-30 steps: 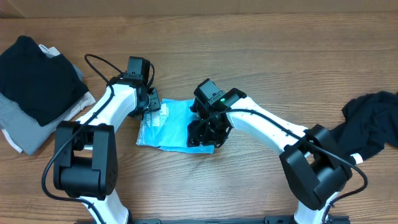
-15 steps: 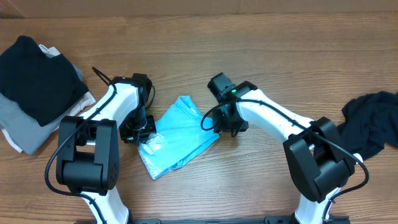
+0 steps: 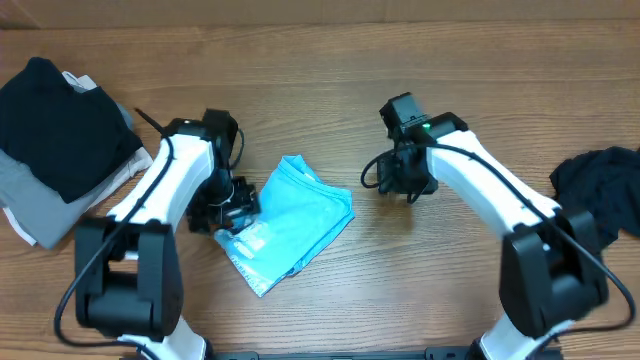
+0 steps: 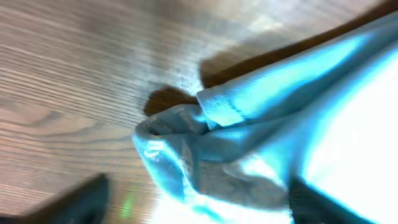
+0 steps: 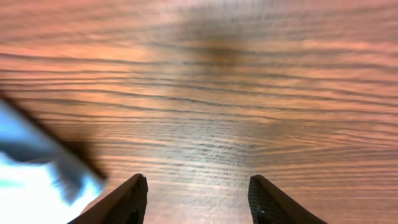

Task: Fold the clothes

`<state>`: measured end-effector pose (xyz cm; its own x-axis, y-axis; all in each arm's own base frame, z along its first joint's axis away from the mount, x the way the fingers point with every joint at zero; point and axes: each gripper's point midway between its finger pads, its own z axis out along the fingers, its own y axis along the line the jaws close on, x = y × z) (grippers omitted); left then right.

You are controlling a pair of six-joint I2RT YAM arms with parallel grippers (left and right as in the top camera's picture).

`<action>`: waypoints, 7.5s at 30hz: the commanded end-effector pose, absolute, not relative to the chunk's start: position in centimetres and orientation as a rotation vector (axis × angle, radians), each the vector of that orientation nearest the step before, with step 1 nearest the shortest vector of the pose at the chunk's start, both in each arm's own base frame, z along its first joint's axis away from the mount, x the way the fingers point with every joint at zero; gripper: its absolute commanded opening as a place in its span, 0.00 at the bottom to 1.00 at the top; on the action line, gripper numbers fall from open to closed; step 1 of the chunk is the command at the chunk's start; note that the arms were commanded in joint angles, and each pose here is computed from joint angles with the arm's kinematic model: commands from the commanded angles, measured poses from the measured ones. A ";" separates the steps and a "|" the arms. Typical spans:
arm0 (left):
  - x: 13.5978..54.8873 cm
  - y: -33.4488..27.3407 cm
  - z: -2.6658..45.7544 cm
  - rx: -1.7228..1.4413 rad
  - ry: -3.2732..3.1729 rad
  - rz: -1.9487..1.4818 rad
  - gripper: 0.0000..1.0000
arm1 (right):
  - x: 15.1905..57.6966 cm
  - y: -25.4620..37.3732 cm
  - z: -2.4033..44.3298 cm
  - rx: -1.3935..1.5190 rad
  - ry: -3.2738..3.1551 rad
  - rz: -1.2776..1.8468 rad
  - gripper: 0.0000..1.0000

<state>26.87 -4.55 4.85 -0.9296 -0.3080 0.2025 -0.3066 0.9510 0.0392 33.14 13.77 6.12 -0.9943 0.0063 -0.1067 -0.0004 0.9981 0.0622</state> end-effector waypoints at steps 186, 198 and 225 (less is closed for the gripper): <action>29.2 -0.8 24.3 0.043 -3.303 0.151 1.00 | 36.4 5.6 25.1 0.174 2.587 0.262 1.00; 22.6 -0.1 26.6 0.294 -4.010 0.192 1.00 | 27.7 2.6 23.8 0.234 2.201 0.203 1.00; 20.4 -0.2 22.3 0.296 -3.922 0.177 1.00 | 26.7 2.3 20.0 0.212 2.375 0.135 1.00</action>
